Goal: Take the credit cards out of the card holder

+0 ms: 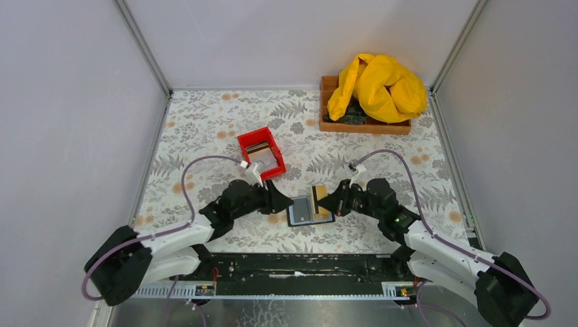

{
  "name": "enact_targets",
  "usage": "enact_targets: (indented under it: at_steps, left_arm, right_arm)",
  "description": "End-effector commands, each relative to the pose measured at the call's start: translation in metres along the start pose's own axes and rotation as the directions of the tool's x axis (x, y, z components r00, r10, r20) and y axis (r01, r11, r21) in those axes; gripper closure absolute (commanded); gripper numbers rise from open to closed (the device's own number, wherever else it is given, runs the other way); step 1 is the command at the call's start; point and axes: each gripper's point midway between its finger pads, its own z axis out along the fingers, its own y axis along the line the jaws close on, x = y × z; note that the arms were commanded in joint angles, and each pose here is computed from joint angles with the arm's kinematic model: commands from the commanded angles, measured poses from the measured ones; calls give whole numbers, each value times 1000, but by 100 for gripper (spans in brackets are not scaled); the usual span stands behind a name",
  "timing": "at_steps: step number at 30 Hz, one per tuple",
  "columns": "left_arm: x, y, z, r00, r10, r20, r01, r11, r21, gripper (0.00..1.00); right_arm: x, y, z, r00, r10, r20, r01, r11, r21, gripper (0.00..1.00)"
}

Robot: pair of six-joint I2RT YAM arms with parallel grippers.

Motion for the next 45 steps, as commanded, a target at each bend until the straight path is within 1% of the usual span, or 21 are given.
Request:
enact_targets:
  at_steps: [1,4,7,11,13,16,21,24,28,31,37,38,41,42,45]
  left_arm:
    - [-28,-37,-18,990,105,96,-114,989,99,44]
    - [-30,-66,-30,984,141,105,-162,961,223,39]
    - [-30,-88,-39,981,155,120,-187,926,328,40]
    - [-32,-104,-52,975,150,165,-206,888,410,41]
    - [-32,-111,-56,973,158,170,-219,871,439,41]
    - [-30,-124,-60,969,193,157,-245,841,482,41]
    - [-21,-142,-61,956,275,103,-285,785,550,41]
    - [-15,-146,-56,951,301,66,-284,773,567,41]
    - [-13,-152,-54,947,315,70,-296,763,574,43]
    - [-11,-157,-55,942,331,63,-303,752,585,46]
    - [-4,-152,-47,940,340,28,-294,764,574,49]
    - [-3,-153,-46,940,342,23,-292,764,576,50]
    - [-1,-151,-42,940,341,8,-284,770,571,64]
    - [0,-150,-41,940,340,3,-282,773,568,66]
    - [5,-148,-40,939,343,-12,-277,777,565,66]
  right_arm:
    - [-5,33,-16,1000,-3,29,8,988,-155,100]
    - [-5,57,-26,999,20,38,-9,959,-283,100]
    - [-4,73,-35,999,28,35,-13,929,-371,100]
    - [-6,90,-46,997,65,40,-39,884,-465,100]
    - [-2,95,-50,997,80,24,-57,866,-497,100]
    - [7,95,-51,995,90,-32,-94,857,-507,100]
    - [25,100,-52,993,67,-102,-111,847,-519,100]
    - [30,100,-50,993,52,-107,-98,865,-493,100]
    - [32,103,-51,992,47,-114,-99,857,-505,100]
    - [35,103,-51,992,52,-118,-106,852,-513,100]
    - [40,108,-48,991,42,-130,-104,847,-522,100]
    - [41,108,-47,990,40,-134,-105,847,-521,100]
    - [43,108,-45,990,39,-136,-105,846,-523,100]
    - [43,108,-45,990,39,-138,-106,846,-522,100]
    - [42,110,-46,991,31,-133,-98,843,-529,100]
